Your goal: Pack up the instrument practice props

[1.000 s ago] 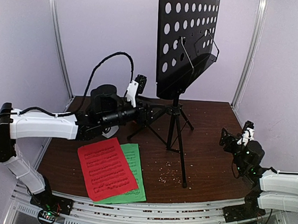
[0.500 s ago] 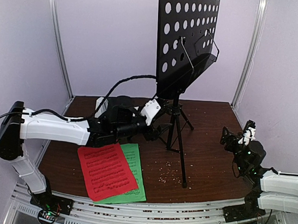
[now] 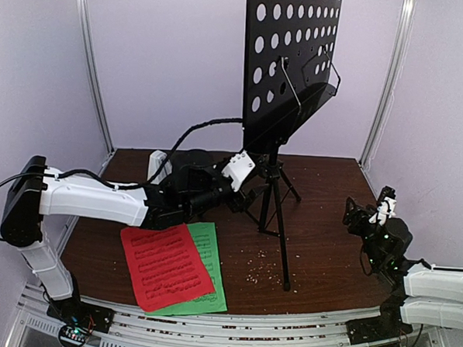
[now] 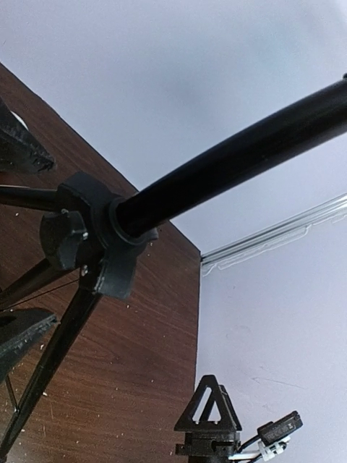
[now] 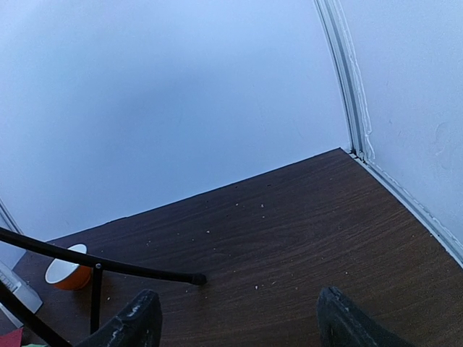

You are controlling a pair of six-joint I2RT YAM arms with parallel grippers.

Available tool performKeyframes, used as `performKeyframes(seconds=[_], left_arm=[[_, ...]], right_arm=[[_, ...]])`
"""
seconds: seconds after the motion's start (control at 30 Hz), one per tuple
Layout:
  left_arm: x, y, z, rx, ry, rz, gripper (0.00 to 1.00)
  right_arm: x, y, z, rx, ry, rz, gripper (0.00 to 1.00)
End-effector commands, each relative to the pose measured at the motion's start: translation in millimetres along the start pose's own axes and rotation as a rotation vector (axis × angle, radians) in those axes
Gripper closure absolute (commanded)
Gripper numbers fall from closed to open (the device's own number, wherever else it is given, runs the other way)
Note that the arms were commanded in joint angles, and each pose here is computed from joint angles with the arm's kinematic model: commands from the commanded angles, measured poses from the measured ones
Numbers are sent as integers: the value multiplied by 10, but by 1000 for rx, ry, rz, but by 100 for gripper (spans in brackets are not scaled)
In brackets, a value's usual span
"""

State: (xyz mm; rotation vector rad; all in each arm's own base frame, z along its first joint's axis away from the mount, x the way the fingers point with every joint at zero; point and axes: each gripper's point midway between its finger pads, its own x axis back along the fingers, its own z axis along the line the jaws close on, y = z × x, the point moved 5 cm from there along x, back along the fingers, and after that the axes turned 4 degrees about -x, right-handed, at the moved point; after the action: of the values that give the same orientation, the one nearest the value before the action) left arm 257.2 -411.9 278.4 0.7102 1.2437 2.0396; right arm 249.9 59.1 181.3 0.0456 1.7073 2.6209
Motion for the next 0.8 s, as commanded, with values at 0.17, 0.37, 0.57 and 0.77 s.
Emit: performKeyframes(seconds=[0.17,0.37,0.57,0.77], left_arm=[[-114,200,37,-39,37,-68,49],[-116,211,54,-37,51,-75,56],[-157,209,54,-35,54,-65,62],[-166,193,51,-30,56,-61,65]], right_arm=[[7,56,30,-28,23,-22,35],[0,48,42,-31,29,-17,40],[-2,44,44,-30,29,-14,41],[5,49,35,-31,26,-17,41]])
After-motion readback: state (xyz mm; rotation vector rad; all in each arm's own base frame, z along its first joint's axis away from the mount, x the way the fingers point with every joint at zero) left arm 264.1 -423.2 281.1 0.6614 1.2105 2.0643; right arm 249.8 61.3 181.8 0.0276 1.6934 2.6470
